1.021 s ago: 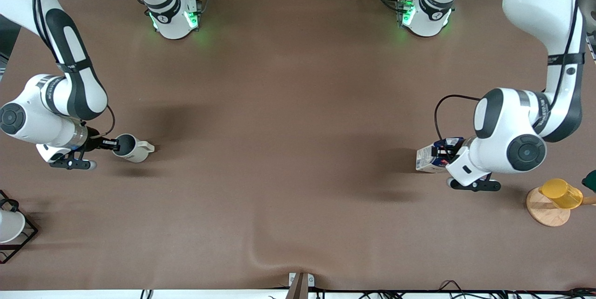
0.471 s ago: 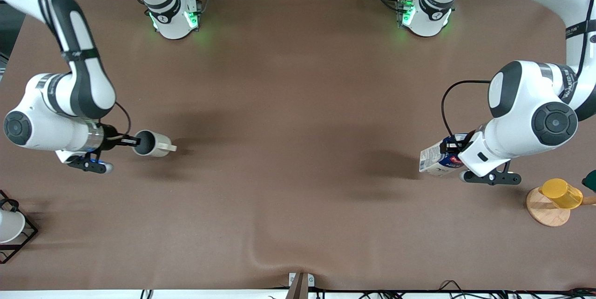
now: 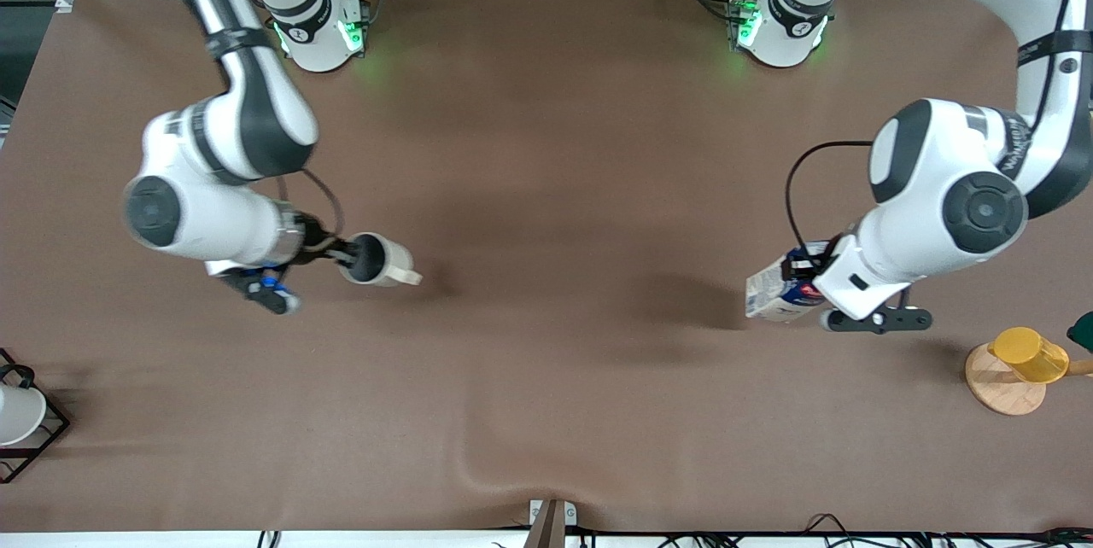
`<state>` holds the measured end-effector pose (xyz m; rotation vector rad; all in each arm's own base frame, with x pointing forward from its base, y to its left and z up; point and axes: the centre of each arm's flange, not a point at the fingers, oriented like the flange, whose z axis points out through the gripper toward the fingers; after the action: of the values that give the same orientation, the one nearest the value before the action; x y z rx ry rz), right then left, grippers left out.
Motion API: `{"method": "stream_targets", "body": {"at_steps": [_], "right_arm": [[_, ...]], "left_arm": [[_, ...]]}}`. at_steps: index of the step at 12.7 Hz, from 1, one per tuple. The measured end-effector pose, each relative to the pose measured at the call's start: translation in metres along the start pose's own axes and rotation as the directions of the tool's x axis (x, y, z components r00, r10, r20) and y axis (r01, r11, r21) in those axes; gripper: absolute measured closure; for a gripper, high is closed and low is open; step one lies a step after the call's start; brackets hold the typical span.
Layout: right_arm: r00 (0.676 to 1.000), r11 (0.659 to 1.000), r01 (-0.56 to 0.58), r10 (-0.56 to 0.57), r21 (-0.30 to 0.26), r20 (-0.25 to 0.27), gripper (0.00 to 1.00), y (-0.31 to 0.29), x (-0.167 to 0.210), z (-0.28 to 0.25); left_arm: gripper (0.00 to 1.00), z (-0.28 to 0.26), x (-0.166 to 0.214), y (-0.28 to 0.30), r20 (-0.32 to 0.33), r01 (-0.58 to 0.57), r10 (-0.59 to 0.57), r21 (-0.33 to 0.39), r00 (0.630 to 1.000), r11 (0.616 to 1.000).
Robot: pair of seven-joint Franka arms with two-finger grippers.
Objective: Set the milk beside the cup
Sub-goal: 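Slide the mug with the right gripper while the left gripper lifts the carton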
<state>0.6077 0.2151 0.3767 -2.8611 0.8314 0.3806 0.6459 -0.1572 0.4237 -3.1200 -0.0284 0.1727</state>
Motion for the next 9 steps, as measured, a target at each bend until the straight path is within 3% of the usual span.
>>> {"method": "stream_targets", "body": {"at_steps": [5, 9], "right_arm": [[0.979, 0.979, -0.198, 0.200, 0.057, -0.046, 0.96, -0.113, -0.057, 0.074], [0.969, 0.966, -0.224, 0.235, 0.128, -0.074, 0.96, -0.169, -0.096, 0.140]], "left_arm": [[0.70, -0.001, -0.009, 0.028, 0.003, 0.016, -0.016, -0.009, 1.000, 1.000], [0.70, 0.001, -0.014, 0.033, 0.033, 0.009, -0.009, -0.001, 0.999, 1.000]]}}
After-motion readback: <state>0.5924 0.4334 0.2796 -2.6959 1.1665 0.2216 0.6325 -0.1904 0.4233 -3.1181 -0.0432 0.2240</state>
